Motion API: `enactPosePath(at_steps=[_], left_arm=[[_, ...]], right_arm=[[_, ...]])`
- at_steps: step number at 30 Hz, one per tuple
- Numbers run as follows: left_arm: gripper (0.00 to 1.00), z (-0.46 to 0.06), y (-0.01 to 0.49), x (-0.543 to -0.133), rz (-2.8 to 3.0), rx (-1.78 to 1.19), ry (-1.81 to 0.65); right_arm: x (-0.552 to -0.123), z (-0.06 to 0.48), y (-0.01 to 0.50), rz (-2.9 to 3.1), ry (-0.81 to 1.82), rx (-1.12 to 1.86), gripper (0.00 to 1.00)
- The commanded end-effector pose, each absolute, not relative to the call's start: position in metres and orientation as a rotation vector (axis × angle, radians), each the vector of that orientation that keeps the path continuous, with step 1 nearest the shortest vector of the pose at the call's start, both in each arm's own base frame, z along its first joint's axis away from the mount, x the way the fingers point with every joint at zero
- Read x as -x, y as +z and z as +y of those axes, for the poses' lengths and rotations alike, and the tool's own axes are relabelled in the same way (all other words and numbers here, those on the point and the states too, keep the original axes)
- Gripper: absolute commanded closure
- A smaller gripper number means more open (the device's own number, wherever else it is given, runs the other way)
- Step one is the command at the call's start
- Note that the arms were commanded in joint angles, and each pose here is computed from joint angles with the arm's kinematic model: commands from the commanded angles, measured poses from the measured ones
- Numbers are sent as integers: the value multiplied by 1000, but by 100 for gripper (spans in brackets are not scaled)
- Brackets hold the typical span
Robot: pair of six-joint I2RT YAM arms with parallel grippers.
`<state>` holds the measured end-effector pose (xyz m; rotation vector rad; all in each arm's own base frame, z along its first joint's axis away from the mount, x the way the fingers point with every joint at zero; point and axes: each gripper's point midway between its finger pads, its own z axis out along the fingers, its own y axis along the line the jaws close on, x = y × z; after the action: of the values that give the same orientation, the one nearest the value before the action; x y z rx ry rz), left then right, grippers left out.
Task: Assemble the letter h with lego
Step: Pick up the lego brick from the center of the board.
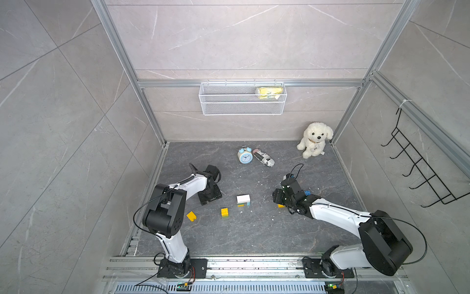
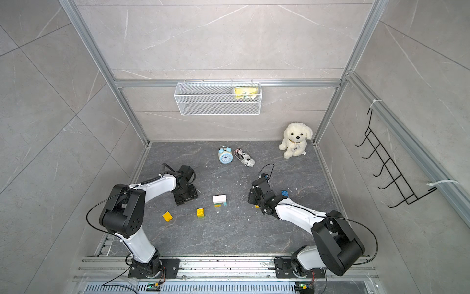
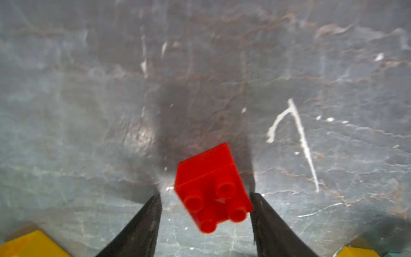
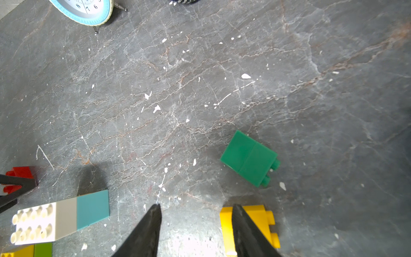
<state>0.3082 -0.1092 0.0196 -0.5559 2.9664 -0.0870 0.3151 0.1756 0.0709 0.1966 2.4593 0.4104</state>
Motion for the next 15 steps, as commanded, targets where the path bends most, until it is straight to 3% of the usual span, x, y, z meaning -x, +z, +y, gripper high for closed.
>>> enactPosePath(at_steps=[1, 15], left_arm=[[31, -107, 28, -305, 2969, 542, -93], [31, -115, 36, -328, 2889, 739, -140]], right_arm=[[-320, 174, 76, 2448, 390, -193, 46], [-320, 175, 75, 2453, 390, -190, 46]])
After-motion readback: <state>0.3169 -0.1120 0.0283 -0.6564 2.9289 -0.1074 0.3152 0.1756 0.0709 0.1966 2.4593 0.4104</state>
